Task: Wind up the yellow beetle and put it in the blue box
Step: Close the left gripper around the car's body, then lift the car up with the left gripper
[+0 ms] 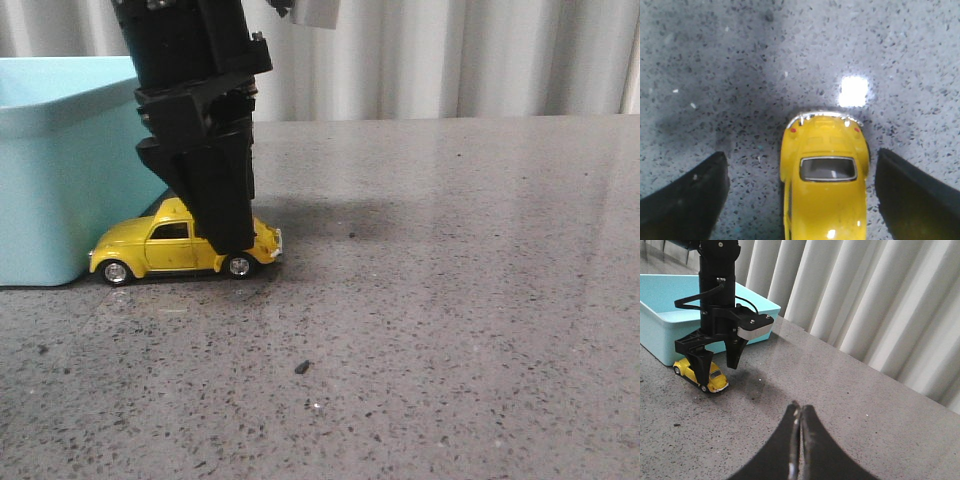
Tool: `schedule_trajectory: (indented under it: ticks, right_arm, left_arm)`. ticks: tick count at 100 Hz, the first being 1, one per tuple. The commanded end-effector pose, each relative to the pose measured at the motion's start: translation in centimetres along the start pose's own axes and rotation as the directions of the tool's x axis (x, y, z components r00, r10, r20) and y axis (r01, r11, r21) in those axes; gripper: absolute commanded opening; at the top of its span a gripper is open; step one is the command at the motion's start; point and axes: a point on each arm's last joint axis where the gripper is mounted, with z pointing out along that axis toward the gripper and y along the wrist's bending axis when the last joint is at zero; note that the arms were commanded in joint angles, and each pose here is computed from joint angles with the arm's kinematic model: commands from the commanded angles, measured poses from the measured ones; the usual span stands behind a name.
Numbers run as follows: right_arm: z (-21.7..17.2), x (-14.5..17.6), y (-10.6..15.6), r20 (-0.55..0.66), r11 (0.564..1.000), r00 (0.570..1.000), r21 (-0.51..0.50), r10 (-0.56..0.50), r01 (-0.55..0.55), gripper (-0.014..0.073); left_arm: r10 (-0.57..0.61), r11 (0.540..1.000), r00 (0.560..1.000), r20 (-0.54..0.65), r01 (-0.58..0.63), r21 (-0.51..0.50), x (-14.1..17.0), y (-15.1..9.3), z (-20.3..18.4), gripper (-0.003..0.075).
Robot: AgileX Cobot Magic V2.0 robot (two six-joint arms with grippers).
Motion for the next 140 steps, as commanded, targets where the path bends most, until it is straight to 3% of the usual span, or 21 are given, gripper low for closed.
schedule_trajectory:
  ticks: [1, 32, 67, 82, 106, 140]
  right_arm:
    - [0.0, -1.1, -0.5, 0.065, 1.000, 0.998, 0.028, -0.002, 0.000, -0.0043]
    - [0.0, -1.1, -0.5, 0.065, 1.000, 0.998, 0.028, -0.002, 0.000, -0.0043]
    - [0.6, -0.4, -0.3, 0.043, 1.000, 0.999, 0.021, 0.004, -0.005, -0.0043]
    - [0.9, 0.0, -0.1, 0.036, 1.000, 0.999, 0.000, 0.027, -0.027, -0.0043]
    - [0.9, -0.2, 0.0, 0.047, 0.999, 0.998, -0.018, 0.049, -0.048, -0.0043]
    - [0.9, -0.2, 0.0, 0.057, 0.999, 0.997, -0.012, 0.049, -0.048, -0.0043]
  left_arm:
    - [-0.022, 1.000, 0.999, 0.031, 0.022, 0.005, 0.0, -0.7, -2.2, 0.0547]
    - [-0.053, 0.999, 0.998, 0.035, 0.053, -0.010, 0.0, -0.8, -2.8, 0.0547]
    - [-0.037, 0.997, 0.992, 0.117, 0.045, -0.068, 0.5, -2.1, -6.5, 0.0547]
    - [-0.039, 0.997, 0.994, 0.102, 0.046, -0.062, 0.6, -2.0, -6.0, 0.0547]
    - [-0.032, 0.997, 0.999, -0.031, 0.029, -0.078, 2.1, -1.6, -3.6, 0.0547]
    - [-0.028, 0.990, 0.999, 0.021, 0.031, -0.136, 1.7, -0.9, -2.5, 0.0547]
